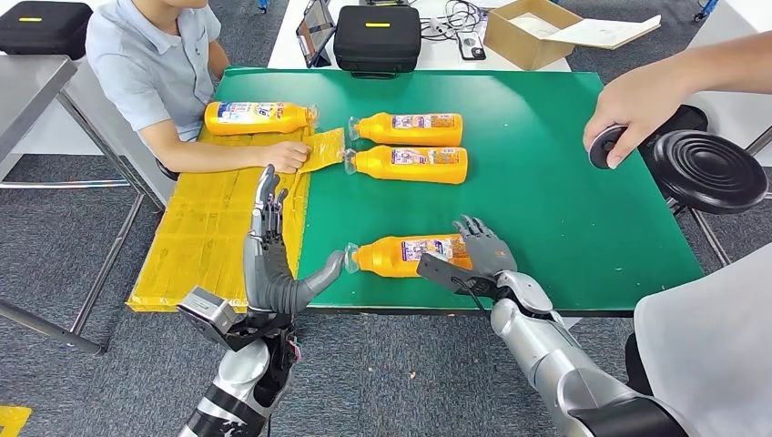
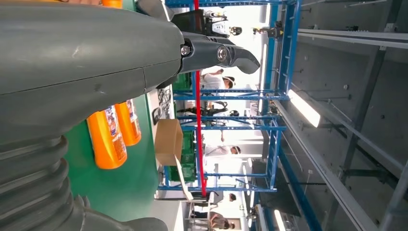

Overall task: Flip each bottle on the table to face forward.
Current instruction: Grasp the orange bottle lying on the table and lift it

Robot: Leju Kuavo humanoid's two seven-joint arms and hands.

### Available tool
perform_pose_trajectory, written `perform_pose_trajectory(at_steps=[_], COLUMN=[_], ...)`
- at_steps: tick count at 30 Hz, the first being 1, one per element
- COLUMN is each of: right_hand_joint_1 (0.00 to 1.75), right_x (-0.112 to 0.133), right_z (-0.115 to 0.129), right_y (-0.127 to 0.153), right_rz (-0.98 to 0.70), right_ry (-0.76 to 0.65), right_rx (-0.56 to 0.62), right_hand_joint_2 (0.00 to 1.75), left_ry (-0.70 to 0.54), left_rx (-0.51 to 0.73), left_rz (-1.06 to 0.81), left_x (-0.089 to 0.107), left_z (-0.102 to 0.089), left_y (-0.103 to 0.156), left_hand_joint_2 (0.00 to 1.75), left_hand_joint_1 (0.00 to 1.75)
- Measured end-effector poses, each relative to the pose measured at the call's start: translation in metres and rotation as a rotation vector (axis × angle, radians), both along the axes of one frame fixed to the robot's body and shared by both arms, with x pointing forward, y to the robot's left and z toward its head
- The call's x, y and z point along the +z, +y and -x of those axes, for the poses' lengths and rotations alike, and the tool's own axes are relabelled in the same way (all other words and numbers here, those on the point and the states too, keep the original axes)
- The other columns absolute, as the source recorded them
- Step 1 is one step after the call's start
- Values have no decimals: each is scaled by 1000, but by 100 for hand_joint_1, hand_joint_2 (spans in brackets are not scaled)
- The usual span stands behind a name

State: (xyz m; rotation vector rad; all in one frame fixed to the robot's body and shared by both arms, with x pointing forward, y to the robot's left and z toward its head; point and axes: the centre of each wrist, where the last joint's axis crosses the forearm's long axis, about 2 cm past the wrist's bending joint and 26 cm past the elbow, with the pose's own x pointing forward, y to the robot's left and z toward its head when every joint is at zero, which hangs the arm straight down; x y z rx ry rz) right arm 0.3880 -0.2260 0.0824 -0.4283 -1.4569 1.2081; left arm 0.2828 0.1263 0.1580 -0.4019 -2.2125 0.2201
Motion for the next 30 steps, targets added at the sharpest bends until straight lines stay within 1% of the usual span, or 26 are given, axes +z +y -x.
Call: perform_pose_trajectory(at_steps=[4,9,12,17,20,23,26,30], right_hand_joint_1=[175,175,175,175,175,175,175,175], right_x=[6,16,19,18,18,17,16,10], right_z=[-6,-18,-21,-21,-21,-21,-20,-15], right_y=[-1,-10,-16,-19,-20,-23,-28,-33], right_rz=[123,312,348,347,336,280,168,-35], right_ry=[44,192,237,251,256,264,258,221], right_rx=[26,35,29,9,8,15,12,-45], right_hand_joint_2=[175,175,175,175,175,175,175,175], left_ry=[-2,3,11,42,50,56,60,109], left_rx=[-14,-71,-95,-141,-157,-170,-165,-116], left_rz=[9,53,76,105,110,114,107,90], left_x=[1,4,6,6,5,4,3,-3], left_z=[-2,-6,-7,-7,-7,-7,-6,-3], left_y=[-1,-2,-3,-3,-4,-4,-4,-2], left_hand_joint_2=[175,175,175,175,175,175,175,175], left_hand_joint_1=[0,0,0,0,0,0,0,0])
